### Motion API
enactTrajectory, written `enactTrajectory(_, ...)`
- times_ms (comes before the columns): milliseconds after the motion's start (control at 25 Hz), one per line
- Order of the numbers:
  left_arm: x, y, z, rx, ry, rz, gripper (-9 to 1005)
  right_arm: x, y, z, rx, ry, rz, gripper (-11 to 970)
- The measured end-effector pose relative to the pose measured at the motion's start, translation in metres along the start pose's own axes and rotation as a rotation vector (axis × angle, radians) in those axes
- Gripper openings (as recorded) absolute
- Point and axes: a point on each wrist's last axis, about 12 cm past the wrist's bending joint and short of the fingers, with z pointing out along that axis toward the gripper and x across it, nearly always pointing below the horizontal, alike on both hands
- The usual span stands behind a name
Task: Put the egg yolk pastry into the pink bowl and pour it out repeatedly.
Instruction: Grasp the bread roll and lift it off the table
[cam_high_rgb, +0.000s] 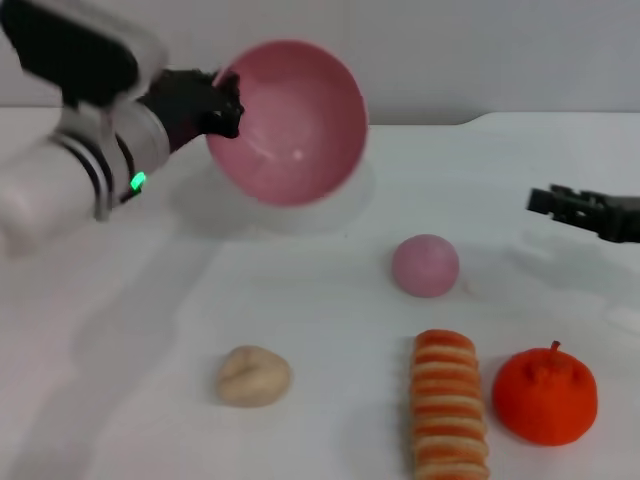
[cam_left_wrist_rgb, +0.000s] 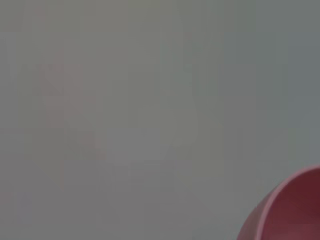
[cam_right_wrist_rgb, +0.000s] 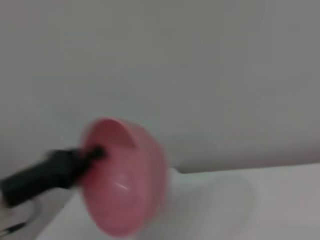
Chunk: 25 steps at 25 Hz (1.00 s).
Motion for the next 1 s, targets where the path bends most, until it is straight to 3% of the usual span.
enactTrajectory(80,-0.003,0.005,0.000,0.049,0.042,-0.048,0,-0.004,0.008,0.010,-0.067,-0.010,-0.042,548)
enactTrajectory(160,-0.017,0.028,-0.008,0.149,0.107,-0.197,0,-0.006,0.015,0.021,-0.120,-0.011,-0.083,548)
enactTrajectory(240,-0.021,0.037,-0.014,0.167,0.116,-0.230,0,-0.008,0.025,0.035,-0.181,0.004,-0.131,548)
enactTrajectory(280,-0.026,0.052,-0.026,0.183,0.123,-0.272,1,-0.009,0.030,0.044,-0.212,0.022,-0.164,548)
enactTrajectory(320,-0.026,0.052,-0.026,0.183,0.123,-0.272,1,-0.010,0.037,0.054,-0.246,0.040,-0.206,548)
enactTrajectory(440,-0.026,0.074,-0.050,0.189,0.149,-0.322,1,-0.011,0.052,0.079,-0.308,0.094,-0.298,547)
enactTrajectory(480,-0.025,0.083,-0.060,0.175,0.164,-0.337,1,-0.010,0.064,0.103,-0.329,0.163,-0.362,547)
enactTrajectory(520,-0.023,0.090,-0.069,0.160,0.180,-0.346,1,-0.010,0.064,0.103,-0.329,0.163,-0.362,546)
enactTrajectory(760,-0.010,0.104,-0.101,0.108,0.322,-0.369,1,-0.013,0.098,0.160,-0.339,0.299,-0.491,539)
enactTrajectory(1000,-0.004,0.105,-0.111,0.118,0.378,-0.390,1,-0.003,0.132,0.196,-0.340,0.448,-0.556,532)
